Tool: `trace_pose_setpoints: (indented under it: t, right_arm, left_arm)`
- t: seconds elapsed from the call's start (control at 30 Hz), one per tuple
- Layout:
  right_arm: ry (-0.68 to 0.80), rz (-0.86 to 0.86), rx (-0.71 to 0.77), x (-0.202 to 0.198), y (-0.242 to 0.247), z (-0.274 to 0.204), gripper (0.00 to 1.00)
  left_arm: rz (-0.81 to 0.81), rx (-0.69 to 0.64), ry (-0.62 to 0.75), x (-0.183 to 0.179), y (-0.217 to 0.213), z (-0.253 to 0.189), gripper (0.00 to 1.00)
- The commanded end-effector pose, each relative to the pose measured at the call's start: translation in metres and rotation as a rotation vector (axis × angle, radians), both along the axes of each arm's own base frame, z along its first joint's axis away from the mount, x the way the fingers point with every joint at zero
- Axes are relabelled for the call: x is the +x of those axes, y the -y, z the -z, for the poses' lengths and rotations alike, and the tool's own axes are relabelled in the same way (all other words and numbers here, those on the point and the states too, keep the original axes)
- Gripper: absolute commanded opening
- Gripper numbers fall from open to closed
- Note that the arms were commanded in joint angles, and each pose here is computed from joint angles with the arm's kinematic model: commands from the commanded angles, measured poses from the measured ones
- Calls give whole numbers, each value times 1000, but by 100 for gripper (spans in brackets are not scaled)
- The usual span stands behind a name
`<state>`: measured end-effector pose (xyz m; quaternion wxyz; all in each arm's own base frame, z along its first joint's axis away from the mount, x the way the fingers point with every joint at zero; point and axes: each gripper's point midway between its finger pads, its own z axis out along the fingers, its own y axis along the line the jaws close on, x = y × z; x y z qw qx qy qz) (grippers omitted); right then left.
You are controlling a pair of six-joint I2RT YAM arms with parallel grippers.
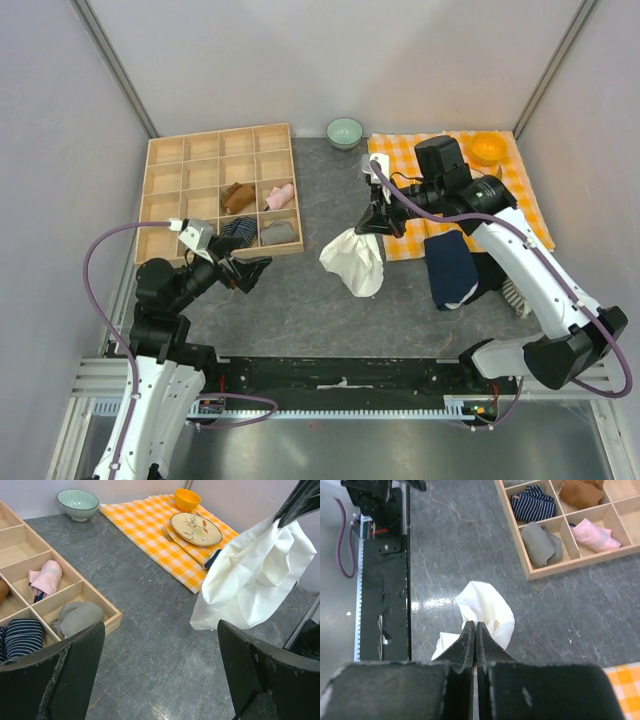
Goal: Roll the underwear
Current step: Place the underwear at the center of the board, then flatten out the underwear at the center of the board.
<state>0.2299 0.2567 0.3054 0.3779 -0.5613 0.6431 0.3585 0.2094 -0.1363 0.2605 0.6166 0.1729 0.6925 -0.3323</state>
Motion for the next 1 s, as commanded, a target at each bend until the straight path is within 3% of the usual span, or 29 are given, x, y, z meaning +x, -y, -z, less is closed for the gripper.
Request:
trace_pose_setpoints:
  t: [0.0, 0.03, 0.07, 0.13, 0.2, 0.3, 0.33, 0.43, 0.53, 0.6, 0.67, 0.77, 0.97]
  right_arm:
    - [-103, 86, 95, 12, -16, 9, 2]
    - [-62, 127, 128, 25, -20, 11, 3]
    - [-165, 204, 87, 27, -17, 51, 12]
    - [-133, 424, 11, 70, 2, 92, 20]
    - [-116, 664, -130, 113, 48, 136, 22]
    - [-82, 811, -167, 148, 98, 140, 27]
    - [-63, 818, -153, 151, 102, 136, 34]
    - [-24, 712, -132, 132, 97, 131, 52]
    - [-96, 384, -101, 75, 69, 145, 61]
    - [-180, 248, -150, 39, 55, 167, 61]
    - [-140, 149, -258, 18, 48, 192, 62]
    - [-120, 115, -351, 4, 42, 215, 63]
    - [-12, 250, -478, 26, 33, 237, 63]
  left_arm:
    - [26, -25, 18, -1, 4, -7, 99]
    - [33, -26, 18, -2, 5, -7, 99]
    - [33, -27, 13, -1, 5, -6, 99]
    - [40, -28, 13, -2, 6, -6, 99]
    - [45, -31, 5, -2, 6, -5, 99]
    - [49, -35, -1, -2, 7, -4, 99]
    - [51, -36, -5, -1, 7, -3, 99]
    - [60, -39, -21, 0, 9, -1, 99]
    - [82, -46, -47, 0, 12, 4, 97]
    - [89, -50, -63, 2, 14, 6, 95]
    - [104, -53, -92, 3, 16, 10, 92]
    - [114, -54, -111, 4, 17, 13, 90]
    - [91, -44, -111, 6, 15, 14, 90]
